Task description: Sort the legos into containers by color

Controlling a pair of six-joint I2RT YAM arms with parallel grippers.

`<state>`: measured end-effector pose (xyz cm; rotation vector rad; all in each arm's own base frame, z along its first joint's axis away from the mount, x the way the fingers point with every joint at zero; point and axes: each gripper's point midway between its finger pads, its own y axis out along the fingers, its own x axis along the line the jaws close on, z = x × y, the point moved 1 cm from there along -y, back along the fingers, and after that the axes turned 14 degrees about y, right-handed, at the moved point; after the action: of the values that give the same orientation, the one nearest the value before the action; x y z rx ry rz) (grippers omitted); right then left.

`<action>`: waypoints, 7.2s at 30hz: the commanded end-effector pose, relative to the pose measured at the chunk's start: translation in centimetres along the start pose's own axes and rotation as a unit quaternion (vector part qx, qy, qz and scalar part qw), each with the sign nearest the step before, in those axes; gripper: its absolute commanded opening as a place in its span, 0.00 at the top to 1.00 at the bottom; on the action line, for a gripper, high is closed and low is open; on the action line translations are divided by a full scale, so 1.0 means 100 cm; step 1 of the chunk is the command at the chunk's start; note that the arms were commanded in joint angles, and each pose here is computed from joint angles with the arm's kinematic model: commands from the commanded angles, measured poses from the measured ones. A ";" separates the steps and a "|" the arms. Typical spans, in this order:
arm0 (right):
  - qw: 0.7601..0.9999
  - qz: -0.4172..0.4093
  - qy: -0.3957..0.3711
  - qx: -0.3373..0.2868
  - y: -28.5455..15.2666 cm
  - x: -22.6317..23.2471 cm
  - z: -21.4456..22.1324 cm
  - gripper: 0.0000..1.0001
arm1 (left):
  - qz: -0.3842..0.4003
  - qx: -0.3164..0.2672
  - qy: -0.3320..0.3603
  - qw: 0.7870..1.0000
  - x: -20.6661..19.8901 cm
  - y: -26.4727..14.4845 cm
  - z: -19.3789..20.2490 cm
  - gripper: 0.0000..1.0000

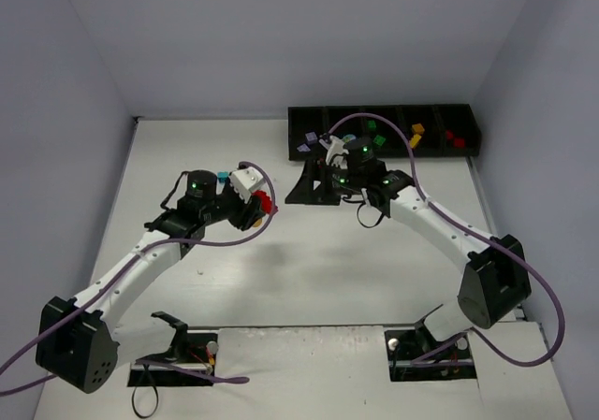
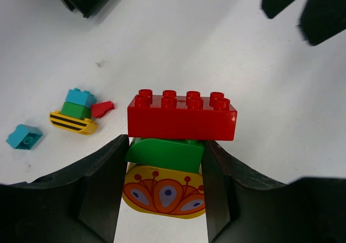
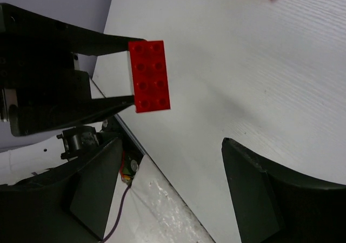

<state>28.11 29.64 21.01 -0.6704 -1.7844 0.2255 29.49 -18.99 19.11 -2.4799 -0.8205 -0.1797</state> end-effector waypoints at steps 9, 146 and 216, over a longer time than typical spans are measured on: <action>0.998 -0.052 -0.023 0.025 0.026 0.043 -0.001 0.18 | 0.008 -0.088 0.044 0.995 -0.010 -0.006 -0.050 0.76; 0.997 -0.045 -0.059 -0.021 0.006 0.054 -0.009 0.41 | 0.044 -0.167 0.094 0.981 -0.033 0.007 -0.120 0.75; 0.946 -0.240 -0.216 0.023 -0.085 0.112 -0.044 1.00 | 0.228 -0.393 -0.215 0.864 -0.023 -0.046 -0.203 0.39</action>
<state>27.89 27.84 31.93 -0.2289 -2.1551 0.1439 27.14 -27.50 33.44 -3.3695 -0.4381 0.5217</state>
